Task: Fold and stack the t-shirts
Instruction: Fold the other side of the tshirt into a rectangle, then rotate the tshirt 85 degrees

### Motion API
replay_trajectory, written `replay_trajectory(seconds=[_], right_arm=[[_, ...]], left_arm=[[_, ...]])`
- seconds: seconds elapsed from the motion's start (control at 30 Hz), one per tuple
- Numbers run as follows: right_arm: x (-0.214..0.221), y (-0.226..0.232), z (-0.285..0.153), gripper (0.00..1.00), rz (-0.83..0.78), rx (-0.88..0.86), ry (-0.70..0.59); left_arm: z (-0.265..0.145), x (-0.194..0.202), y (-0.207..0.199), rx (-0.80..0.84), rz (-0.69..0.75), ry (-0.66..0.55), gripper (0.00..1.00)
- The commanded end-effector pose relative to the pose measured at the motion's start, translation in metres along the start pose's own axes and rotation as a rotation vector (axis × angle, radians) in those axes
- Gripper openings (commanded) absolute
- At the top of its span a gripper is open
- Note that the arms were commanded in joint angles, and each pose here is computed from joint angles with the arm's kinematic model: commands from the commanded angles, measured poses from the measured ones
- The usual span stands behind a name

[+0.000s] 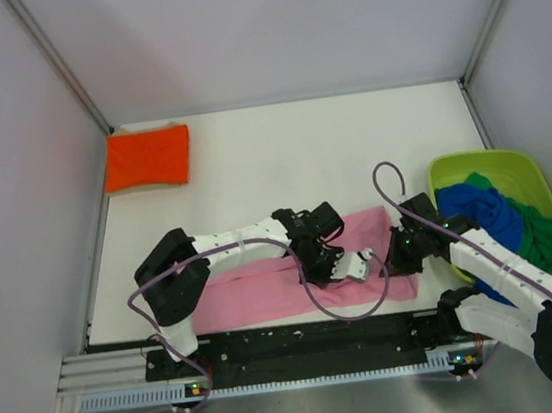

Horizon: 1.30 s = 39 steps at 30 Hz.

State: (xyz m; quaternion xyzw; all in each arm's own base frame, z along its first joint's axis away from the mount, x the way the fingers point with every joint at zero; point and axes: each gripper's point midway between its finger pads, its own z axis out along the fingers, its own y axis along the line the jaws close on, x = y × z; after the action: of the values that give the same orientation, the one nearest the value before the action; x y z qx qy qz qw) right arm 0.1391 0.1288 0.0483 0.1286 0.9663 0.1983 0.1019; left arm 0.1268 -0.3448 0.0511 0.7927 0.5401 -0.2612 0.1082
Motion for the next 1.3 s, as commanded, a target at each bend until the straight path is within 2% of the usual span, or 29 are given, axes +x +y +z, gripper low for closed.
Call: replay_trajectory(seconds=[0.0, 0.07, 0.13, 0.17, 0.2, 0.27, 0.33, 0.4, 0.47, 0.53, 0.57, 0.77, 0.9, 1.07, 1.13, 1.2, 1.27], right_arm=[[0.020, 0.002, 0.004, 0.00, 0.008, -0.017, 0.078], [0.021, 0.001, 0.005, 0.08, 0.013, -0.005, 0.085], [0.019, 0.002, 0.001, 0.37, 0.017, -0.001, 0.068], [0.015, 0.002, -0.006, 0.48, 0.007, 0.011, 0.053], [0.005, 0.003, -0.015, 0.53, -0.011, 0.035, 0.012], [-0.027, 0.013, -0.041, 0.59, -0.056, 0.068, -0.114], [-0.056, 0.027, -0.059, 0.61, -0.085, 0.069, -0.225], [-0.076, 0.039, -0.060, 0.52, -0.110, 0.067, -0.266], [-0.086, 0.041, -0.043, 0.31, -0.131, 0.085, -0.249], [-0.095, 0.036, -0.024, 0.06, -0.145, 0.131, -0.236], [-0.100, 0.032, -0.013, 0.00, -0.154, 0.158, -0.230], [-0.136, 0.021, 0.037, 0.00, -0.157, 0.281, -0.195], [-0.176, 0.011, 0.063, 0.00, -0.155, 0.357, -0.165], [-0.269, 0.066, 0.107, 0.00, -0.178, 0.263, -0.176], [-0.327, 0.119, 0.100, 0.00, -0.208, 0.161, -0.266], [-0.344, 0.146, 0.095, 0.00, -0.220, 0.094, -0.267], [-0.347, 0.154, 0.080, 0.00, -0.239, 0.079, -0.285]], left_arm=[[-0.003, -0.001, -0.006, 0.040, 0.010, -0.019, 0.00], [0.001, 0.001, -0.008, 0.056, 0.005, -0.012, 0.03], [0.000, 0.001, -0.011, 0.073, 0.004, -0.015, 0.17], [-0.001, -0.001, -0.013, 0.084, 0.003, -0.021, 0.30], [-0.003, -0.003, -0.017, 0.095, 0.009, -0.027, 0.39], [-0.012, -0.010, -0.022, 0.115, 0.021, -0.044, 0.52], [-0.025, -0.019, -0.025, 0.110, 0.043, -0.070, 0.55], [-0.044, -0.025, -0.023, 0.093, 0.060, -0.097, 0.56], [-0.058, -0.021, -0.015, 0.060, 0.040, -0.110, 0.53], [-0.069, -0.008, 0.000, 0.004, -0.014, -0.103, 0.47], [-0.074, 0.001, 0.007, -0.022, -0.051, -0.094, 0.45], [-0.122, 0.078, 0.047, -0.246, -0.339, -0.054, 0.44], [-0.153, 0.144, 0.042, -0.396, -0.482, 0.020, 0.44], [-0.192, 0.214, 0.026, -0.578, -0.643, 0.103, 0.43], [-0.201, 0.235, 0.019, -0.617, -0.700, 0.124, 0.43], [-0.207, 0.255, 0.014, -0.643, -0.757, 0.152, 0.42], [-0.209, 0.276, 0.007, -0.664, -0.814, 0.191, 0.42]])
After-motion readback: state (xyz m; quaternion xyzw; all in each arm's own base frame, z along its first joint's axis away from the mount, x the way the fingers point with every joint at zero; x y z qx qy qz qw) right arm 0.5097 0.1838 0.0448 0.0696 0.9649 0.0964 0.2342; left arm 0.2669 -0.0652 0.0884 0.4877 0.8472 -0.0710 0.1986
